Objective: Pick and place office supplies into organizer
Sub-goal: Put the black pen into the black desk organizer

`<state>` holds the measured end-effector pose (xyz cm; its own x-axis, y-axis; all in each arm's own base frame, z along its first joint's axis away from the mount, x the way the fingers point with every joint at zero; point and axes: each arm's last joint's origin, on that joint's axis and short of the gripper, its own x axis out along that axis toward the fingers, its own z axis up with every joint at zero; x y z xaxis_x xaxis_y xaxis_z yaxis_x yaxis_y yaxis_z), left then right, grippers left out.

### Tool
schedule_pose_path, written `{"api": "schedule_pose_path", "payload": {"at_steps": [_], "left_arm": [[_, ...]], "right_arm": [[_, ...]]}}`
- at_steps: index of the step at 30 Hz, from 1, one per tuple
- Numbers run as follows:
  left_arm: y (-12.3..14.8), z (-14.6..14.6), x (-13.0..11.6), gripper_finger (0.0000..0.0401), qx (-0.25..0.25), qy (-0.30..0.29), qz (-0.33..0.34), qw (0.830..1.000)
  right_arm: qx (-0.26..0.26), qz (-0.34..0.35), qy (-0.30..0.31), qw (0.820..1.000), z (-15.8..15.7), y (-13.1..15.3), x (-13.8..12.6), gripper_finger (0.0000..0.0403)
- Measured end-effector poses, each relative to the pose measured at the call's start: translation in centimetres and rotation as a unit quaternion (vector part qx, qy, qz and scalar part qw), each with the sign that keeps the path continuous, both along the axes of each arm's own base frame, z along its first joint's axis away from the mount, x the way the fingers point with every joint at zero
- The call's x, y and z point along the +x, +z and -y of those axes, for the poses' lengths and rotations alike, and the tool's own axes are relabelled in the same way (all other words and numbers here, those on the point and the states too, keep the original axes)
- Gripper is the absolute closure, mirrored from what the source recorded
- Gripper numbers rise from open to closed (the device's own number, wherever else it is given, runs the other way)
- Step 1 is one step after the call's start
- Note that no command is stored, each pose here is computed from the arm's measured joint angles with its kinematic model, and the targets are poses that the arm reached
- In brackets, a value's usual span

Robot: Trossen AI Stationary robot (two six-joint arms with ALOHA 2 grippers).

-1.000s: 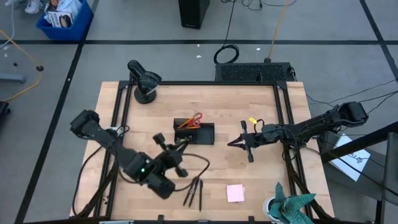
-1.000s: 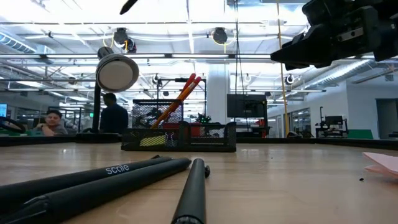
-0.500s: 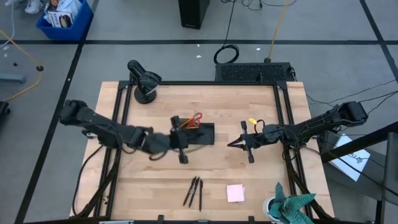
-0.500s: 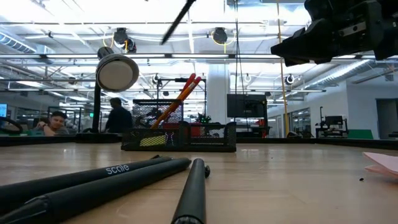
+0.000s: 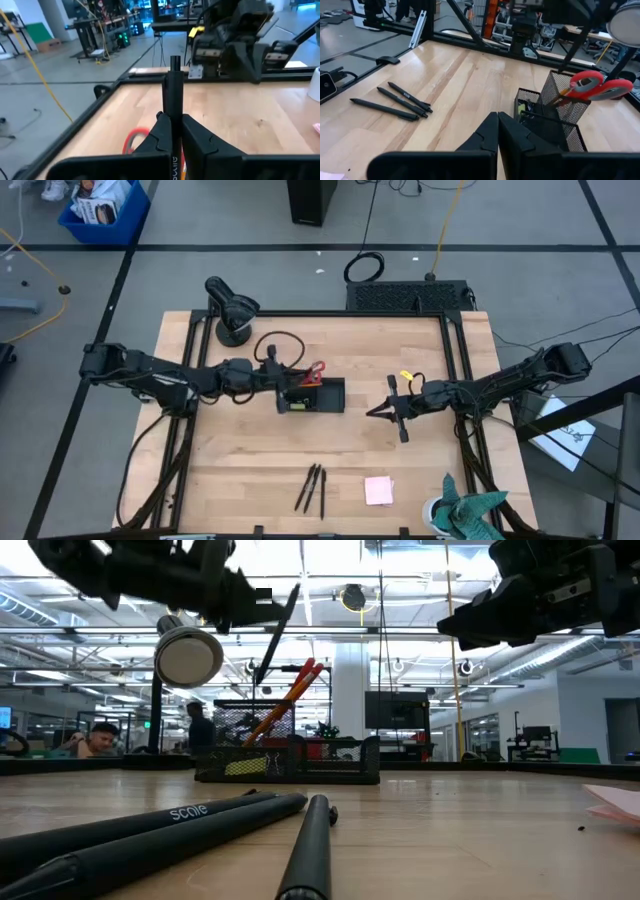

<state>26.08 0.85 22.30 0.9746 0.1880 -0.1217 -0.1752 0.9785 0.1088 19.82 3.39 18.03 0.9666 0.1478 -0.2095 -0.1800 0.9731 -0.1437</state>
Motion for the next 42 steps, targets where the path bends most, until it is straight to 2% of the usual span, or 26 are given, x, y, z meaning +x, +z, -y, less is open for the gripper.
{"api": "schedule_pose_path", "payload": {"at_steps": [14,21,25,29,34,42], "left_arm": [[-4.0,-1.9,-2.2,0.0387,-0.029,0.027,-0.047,0.998],[-4.6,-2.4,-3.0,0.0391,-0.031,0.038,-0.021,0.999],[-5.2,-2.4,-3.4,0.0386,-0.037,0.049,-0.028,0.998],[-5.9,-2.4,-3.2,0.0395,-0.042,0.043,-0.045,0.997],[-7.1,-2.5,-2.5,0.0385,-0.045,0.042,-0.061,0.996],[-8.4,-2.6,-1.7,0.0391,-0.049,0.039,-0.057,0.996]], "right_arm": [[-0.009,0.02,0.001,1.0,0.0,0.3,0.1,0.0403],[-0.022,0.039,0.003,0.999,0.0,0.7,0.1,0.0403],[-0.024,0.052,0.003,0.998,0.0,0.9,0.2,0.0403],[-0.028,0.064,0.004,0.998,0.0,1.1,0.2,0.0403],[-0.03,0.065,0.004,0.997,0.0,1.1,0.2,0.0403],[-0.03,0.056,0.004,0.998,0.0,1.0,0.2,0.0403]]}}
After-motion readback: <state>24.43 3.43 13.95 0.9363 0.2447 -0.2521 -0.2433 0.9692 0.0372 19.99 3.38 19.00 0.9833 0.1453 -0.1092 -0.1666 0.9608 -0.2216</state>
